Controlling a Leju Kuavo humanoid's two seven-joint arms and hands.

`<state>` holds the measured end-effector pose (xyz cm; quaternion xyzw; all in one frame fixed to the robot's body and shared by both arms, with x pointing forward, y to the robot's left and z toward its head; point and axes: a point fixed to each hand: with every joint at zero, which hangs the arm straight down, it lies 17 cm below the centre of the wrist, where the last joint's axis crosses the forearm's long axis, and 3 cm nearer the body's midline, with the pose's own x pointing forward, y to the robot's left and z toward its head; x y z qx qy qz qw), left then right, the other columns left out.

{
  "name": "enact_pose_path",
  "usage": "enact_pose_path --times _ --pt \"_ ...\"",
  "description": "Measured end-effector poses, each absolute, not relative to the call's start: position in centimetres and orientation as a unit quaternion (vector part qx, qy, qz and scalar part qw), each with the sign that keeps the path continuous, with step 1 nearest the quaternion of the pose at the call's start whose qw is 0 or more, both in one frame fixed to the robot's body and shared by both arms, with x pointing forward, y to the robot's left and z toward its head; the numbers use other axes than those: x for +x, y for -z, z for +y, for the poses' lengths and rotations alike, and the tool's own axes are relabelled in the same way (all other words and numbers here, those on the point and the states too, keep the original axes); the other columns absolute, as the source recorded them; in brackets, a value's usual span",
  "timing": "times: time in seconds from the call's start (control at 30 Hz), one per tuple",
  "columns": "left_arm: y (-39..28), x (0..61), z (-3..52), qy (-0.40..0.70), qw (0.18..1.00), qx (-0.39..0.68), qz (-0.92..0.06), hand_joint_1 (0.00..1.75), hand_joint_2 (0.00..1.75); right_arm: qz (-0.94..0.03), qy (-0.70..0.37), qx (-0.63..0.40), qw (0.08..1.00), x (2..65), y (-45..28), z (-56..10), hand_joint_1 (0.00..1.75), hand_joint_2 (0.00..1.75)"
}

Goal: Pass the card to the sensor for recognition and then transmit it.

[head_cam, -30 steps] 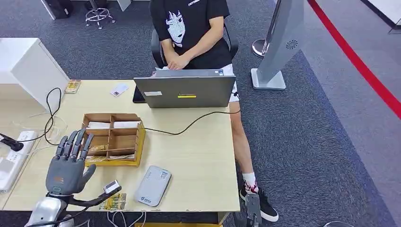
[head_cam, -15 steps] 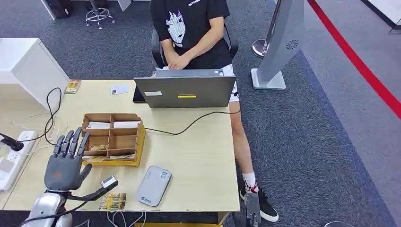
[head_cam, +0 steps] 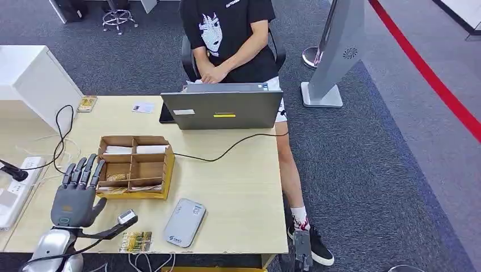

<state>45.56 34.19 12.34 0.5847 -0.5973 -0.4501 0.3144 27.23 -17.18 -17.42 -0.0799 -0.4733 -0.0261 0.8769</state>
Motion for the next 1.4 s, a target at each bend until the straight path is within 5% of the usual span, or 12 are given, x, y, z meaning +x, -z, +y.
enact_pose_path --times 1.4 --pt "-12.1 44.7 29.1 0.469 0.288 0.562 -0.618 0.0 1.75 -0.476 0.027 -0.077 0.876 27.3 17.3 -17.0 0.0 1.75"
